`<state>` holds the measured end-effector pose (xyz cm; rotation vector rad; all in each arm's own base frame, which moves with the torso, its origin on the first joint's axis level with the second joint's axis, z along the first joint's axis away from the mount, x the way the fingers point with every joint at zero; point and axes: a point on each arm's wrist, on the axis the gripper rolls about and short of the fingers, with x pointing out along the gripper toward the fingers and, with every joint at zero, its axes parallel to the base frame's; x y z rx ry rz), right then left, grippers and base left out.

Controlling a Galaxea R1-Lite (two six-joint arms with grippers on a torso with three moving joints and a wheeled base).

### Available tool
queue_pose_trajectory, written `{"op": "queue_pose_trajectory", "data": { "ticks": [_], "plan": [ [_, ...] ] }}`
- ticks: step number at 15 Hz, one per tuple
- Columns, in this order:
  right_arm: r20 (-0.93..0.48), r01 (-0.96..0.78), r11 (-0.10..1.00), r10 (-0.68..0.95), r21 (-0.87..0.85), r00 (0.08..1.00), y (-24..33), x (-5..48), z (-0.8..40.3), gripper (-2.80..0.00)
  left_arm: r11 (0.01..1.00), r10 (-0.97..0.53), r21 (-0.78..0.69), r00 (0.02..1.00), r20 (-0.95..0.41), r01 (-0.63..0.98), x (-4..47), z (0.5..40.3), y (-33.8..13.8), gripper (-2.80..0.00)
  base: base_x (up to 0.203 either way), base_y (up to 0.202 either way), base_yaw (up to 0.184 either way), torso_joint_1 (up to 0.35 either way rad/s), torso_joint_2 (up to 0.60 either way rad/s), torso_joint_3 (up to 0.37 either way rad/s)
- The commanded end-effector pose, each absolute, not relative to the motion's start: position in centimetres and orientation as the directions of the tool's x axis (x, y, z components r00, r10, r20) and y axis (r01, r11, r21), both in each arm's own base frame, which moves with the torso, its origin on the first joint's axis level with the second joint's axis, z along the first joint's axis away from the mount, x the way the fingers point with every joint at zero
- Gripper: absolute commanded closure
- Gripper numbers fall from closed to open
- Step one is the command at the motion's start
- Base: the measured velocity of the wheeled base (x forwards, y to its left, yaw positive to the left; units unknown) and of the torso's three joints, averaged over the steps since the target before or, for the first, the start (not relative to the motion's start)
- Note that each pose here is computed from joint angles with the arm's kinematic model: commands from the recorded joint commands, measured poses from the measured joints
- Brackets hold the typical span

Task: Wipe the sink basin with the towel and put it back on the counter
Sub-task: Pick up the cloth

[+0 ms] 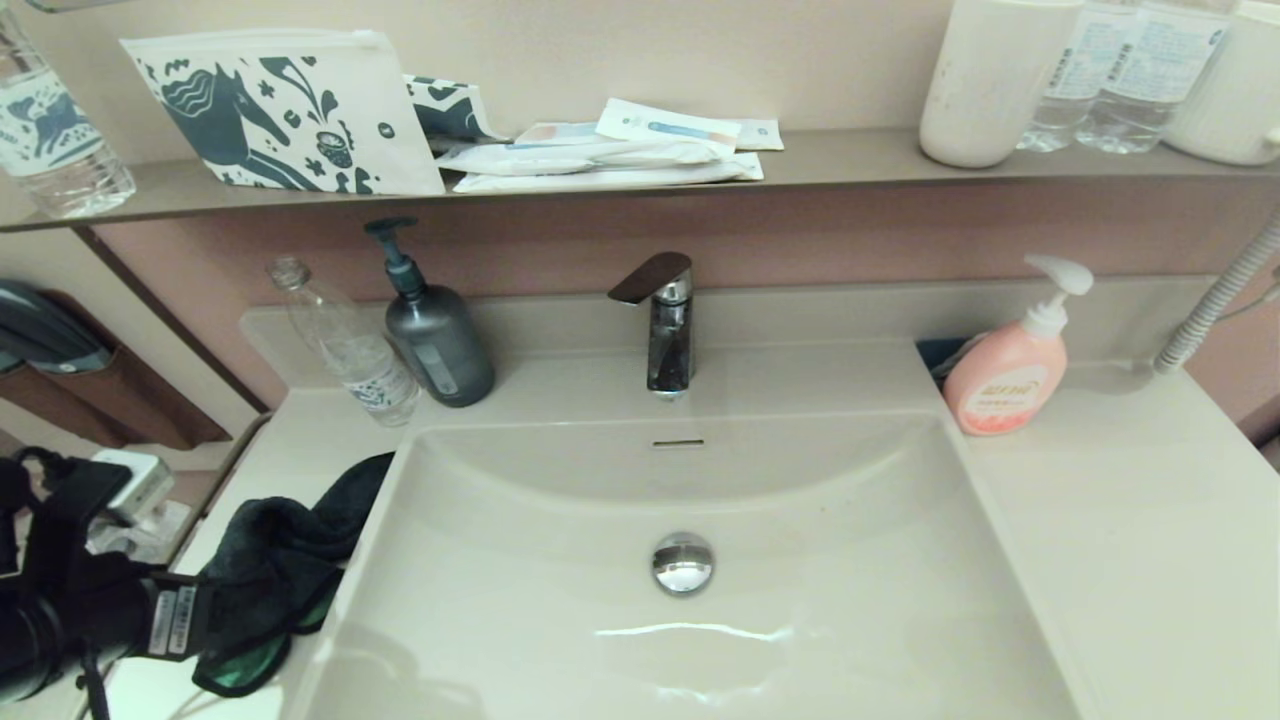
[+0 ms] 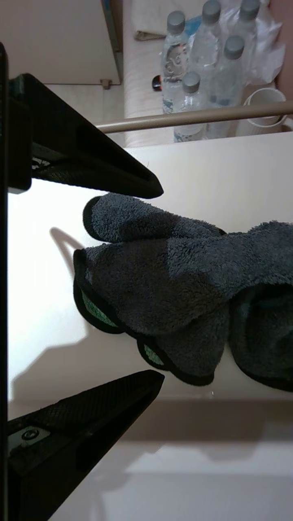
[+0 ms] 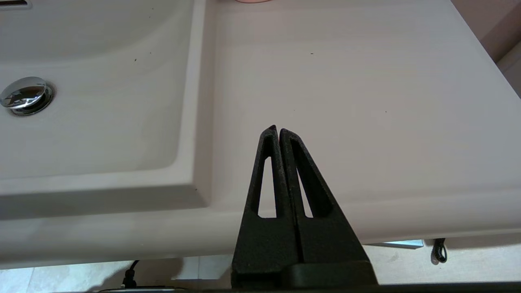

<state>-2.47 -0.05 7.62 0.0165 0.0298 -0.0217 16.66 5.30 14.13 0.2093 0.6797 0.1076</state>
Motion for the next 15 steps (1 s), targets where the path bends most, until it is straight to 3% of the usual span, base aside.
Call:
{"op": "queue_pose_trajectory", "data": {
  "ticks": [1,12,13,15],
  "plan": [
    [-0.032,0.022,1.000,-0.022,0.016,0.999,0.0,-2.5,7.6,0.00,0.976,0.160,0.216,0.750,-0.641,-0.023,17.3,13.5,5.6,-2.80,0.000,0.000,0.000,0.000,0.00,0.000],
    [-0.032,0.022,1.000,-0.022,0.016,0.999,0.0,-2.5,7.6,0.00,0.994,-0.005,0.074,0.720,-0.694,0.078,21.7,11.7,7.6,-2.80,0.000,0.000,0.000,0.000,0.00,0.000],
    [-0.031,0.021,1.000,-0.020,0.016,0.999,-0.1,-2.5,7.6,0.00,0.993,0.000,0.083,0.726,-0.688,0.079,22.0,11.7,7.9,0.00,0.000,0.000,0.000,0.000,0.00,0.000],
    [-0.031,0.022,1.000,-0.021,0.016,0.999,0.0,-2.5,7.6,0.00,0.992,0.005,0.094,0.729,-0.685,0.082,22.3,11.4,8.4,0.00,0.000,0.000,0.000,0.000,0.00,0.000]
  ]
}}
